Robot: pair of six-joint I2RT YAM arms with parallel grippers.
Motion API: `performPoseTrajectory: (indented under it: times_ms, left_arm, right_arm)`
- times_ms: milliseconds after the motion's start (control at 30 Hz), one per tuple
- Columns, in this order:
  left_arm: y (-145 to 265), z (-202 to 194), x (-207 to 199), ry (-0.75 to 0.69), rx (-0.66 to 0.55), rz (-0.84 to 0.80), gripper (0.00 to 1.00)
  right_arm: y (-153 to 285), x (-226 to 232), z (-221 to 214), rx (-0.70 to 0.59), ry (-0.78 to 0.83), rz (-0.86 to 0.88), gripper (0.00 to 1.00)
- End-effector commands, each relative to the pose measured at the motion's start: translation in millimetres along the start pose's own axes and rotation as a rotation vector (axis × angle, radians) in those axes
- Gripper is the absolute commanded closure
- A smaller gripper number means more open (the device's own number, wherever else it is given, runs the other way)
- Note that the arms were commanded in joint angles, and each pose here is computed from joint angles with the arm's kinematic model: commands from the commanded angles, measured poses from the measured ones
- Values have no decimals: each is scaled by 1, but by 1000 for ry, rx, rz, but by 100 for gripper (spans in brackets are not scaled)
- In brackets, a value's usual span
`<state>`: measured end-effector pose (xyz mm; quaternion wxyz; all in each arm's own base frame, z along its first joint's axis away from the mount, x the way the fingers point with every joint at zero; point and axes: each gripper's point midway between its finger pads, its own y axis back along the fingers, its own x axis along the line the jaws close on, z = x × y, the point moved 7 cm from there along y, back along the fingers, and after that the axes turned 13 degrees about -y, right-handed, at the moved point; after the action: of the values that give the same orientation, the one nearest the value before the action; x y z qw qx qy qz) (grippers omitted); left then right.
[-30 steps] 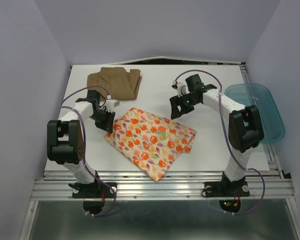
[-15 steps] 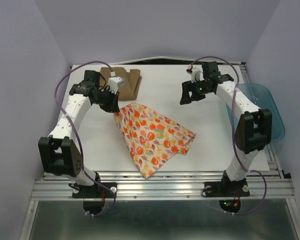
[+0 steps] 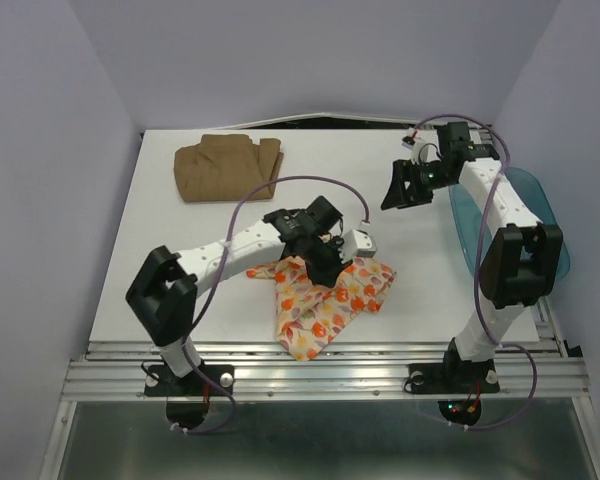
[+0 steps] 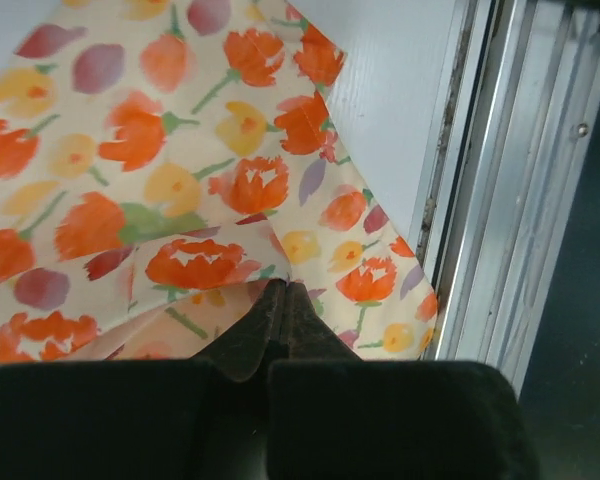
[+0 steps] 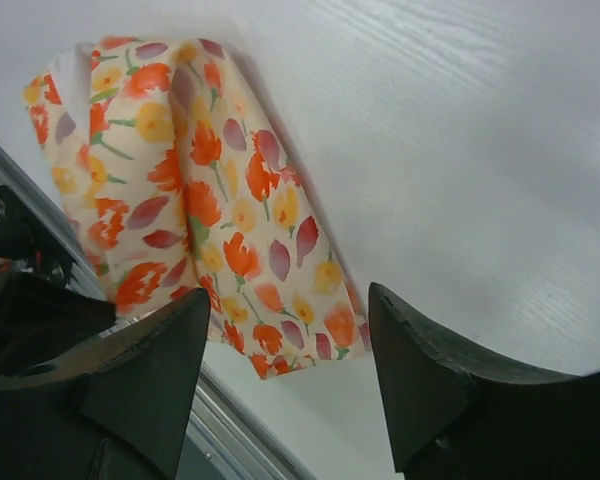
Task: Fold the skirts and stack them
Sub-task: Flatten the skirt out
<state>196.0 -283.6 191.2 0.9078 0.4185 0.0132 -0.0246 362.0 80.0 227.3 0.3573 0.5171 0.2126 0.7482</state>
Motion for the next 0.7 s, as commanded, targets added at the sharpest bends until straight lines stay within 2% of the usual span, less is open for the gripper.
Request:
performPoseTrajectory:
  times_ms: [0, 100, 200, 367, 400, 467, 533, 667]
  left_arm:
    - [-33, -3, 8, -50, 61, 52, 100]
    - [-56, 5, 16, -68, 63, 83, 100]
    - [-55, 20, 25, -77, 13, 138, 100]
    - [-25, 54, 35, -126, -100, 273, 73]
    - [-15, 63, 35, -129, -119, 286, 65]
    - [10, 80, 31, -150, -171, 314, 61]
    - [37, 86, 23, -153, -214, 327, 49]
    - [88, 70, 30, -48, -300, 316, 47]
  right_arm:
    - [1, 9, -28, 83, -38, 79, 32]
    - [-9, 6, -42, 132, -89, 144, 35]
    - [-13, 9, -53, 164, -130, 215, 35]
    - [-16, 11, -55, 152, -142, 252, 34]
    - [-15, 12, -53, 142, -142, 256, 34]
    - [-13, 19, -51, 133, -111, 264, 34]
    - [-13, 26, -52, 134, -82, 259, 34]
    - [-19, 48, -61, 131, 5, 222, 34]
